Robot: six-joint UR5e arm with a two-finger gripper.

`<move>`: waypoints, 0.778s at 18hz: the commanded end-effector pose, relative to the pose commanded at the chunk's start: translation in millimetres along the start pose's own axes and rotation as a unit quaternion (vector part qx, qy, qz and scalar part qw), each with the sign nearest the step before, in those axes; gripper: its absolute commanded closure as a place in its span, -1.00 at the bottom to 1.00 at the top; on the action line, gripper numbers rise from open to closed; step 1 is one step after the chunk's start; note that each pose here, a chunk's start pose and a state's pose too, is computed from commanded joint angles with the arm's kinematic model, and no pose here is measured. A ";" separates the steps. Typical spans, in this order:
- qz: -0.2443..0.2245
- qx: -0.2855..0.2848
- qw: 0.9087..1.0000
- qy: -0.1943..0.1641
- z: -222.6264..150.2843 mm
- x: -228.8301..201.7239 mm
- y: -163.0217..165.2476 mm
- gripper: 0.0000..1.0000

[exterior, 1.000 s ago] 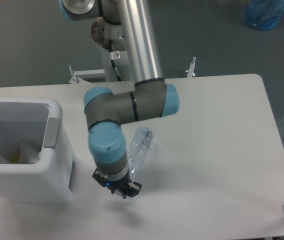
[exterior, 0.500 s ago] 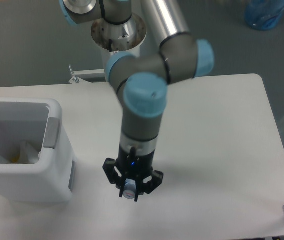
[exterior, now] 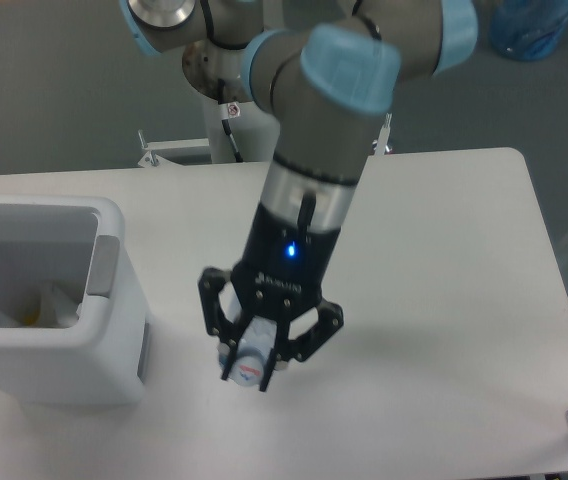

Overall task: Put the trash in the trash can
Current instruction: 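Lift the water bottle up off the table, then carry the bottle over the trash bin and open the gripper to drop it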

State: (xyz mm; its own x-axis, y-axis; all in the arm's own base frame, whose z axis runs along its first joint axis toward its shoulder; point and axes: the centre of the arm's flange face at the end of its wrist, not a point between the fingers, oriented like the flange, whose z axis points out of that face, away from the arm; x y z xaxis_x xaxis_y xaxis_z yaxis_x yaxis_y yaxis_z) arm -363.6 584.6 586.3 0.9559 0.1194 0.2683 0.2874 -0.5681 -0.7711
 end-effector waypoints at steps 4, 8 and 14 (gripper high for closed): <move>-0.012 0.036 0.999 0.028 -20.6 21.9 -28.1 0.57; -0.002 0.052 0.997 0.065 -22.9 55.6 -43.5 0.57; 0.034 0.056 0.986 0.154 0.1 123.2 -43.5 0.57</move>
State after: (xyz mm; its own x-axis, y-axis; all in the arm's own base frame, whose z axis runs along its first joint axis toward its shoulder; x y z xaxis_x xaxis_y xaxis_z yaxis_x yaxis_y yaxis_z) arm -258.4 624.1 652.8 0.9140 -0.1790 0.3640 0.2454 -0.4705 -0.8476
